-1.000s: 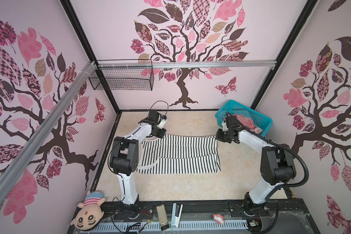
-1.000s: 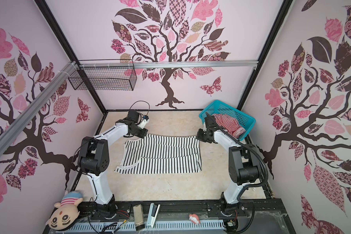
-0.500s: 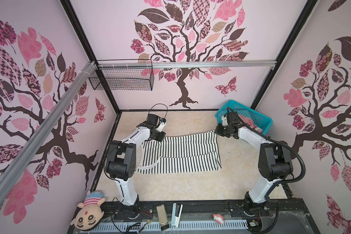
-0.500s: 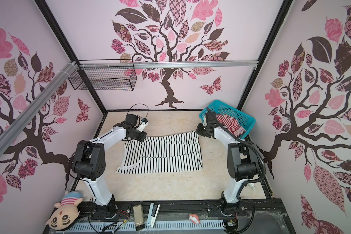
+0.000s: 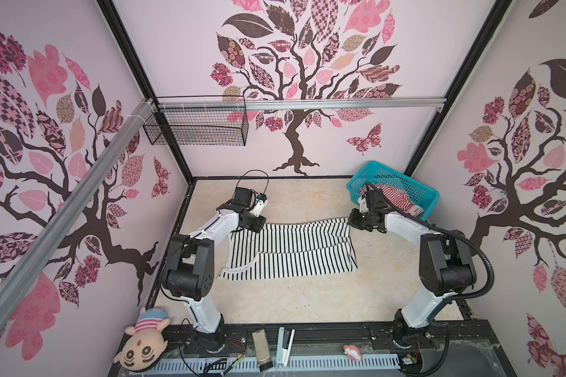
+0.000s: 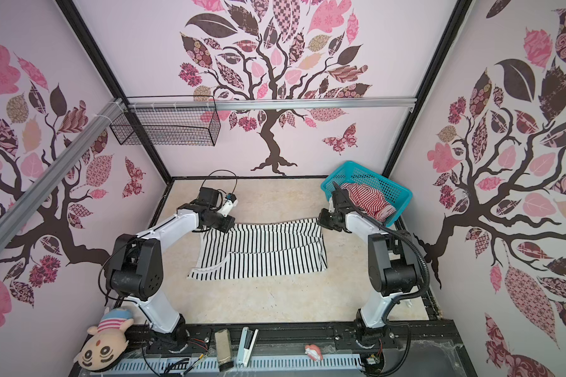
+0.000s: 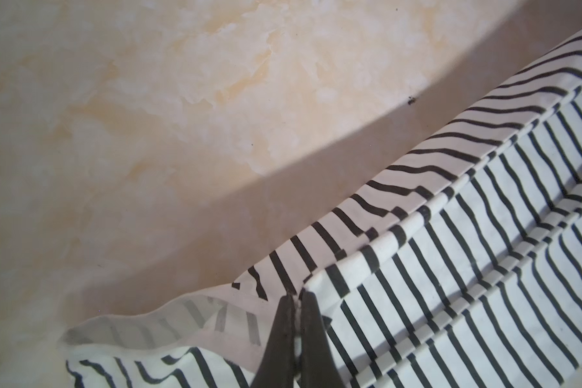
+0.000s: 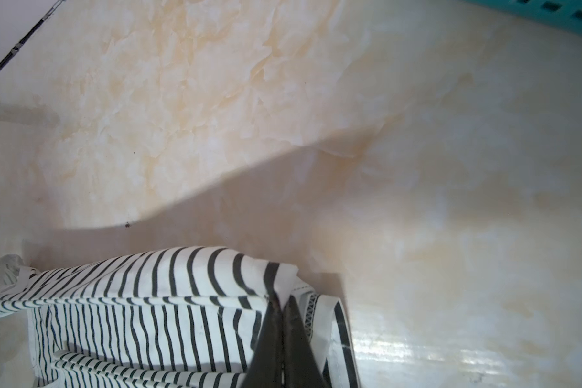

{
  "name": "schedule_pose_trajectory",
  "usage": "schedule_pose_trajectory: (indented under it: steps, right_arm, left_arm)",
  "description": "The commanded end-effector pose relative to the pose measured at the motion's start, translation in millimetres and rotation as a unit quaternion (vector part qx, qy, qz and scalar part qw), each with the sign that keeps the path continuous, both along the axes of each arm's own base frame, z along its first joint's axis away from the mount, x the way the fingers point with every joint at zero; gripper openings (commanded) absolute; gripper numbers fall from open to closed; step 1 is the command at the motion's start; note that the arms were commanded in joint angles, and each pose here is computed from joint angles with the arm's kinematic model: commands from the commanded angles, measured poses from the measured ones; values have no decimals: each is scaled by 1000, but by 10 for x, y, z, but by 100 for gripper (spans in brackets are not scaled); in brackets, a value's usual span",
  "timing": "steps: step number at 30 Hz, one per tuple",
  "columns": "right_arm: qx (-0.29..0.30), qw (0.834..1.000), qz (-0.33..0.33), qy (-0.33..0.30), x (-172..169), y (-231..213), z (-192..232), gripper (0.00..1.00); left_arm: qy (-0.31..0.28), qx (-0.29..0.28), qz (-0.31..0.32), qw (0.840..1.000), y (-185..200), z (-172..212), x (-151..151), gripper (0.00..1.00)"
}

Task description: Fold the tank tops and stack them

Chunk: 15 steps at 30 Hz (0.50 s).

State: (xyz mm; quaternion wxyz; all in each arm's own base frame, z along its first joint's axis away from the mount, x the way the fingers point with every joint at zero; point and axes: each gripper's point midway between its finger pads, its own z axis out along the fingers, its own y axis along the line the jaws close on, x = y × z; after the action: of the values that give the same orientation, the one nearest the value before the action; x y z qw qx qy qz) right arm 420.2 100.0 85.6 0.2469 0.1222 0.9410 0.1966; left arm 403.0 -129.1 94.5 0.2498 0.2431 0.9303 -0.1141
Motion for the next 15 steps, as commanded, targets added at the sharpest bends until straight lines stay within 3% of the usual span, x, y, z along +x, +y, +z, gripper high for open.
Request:
schedule_pose_trajectory:
  steps: [1, 8, 15]
  right_arm:
    - [-4, 999, -2, -33, -31, -56, 207, 5]
    - [-8, 1000, -5, -21, -152, -86, 72, 6]
    - [2, 1000, -4, -9, -276, -67, -32, 8]
  left_arm:
    - [-2, -16, -25, 1000, -78, 17, -205, 0]
    - [7, 36, -61, 997, -81, -231, -556, 0]
    - [28, 94, -43, 994, 95, -512, -624, 0]
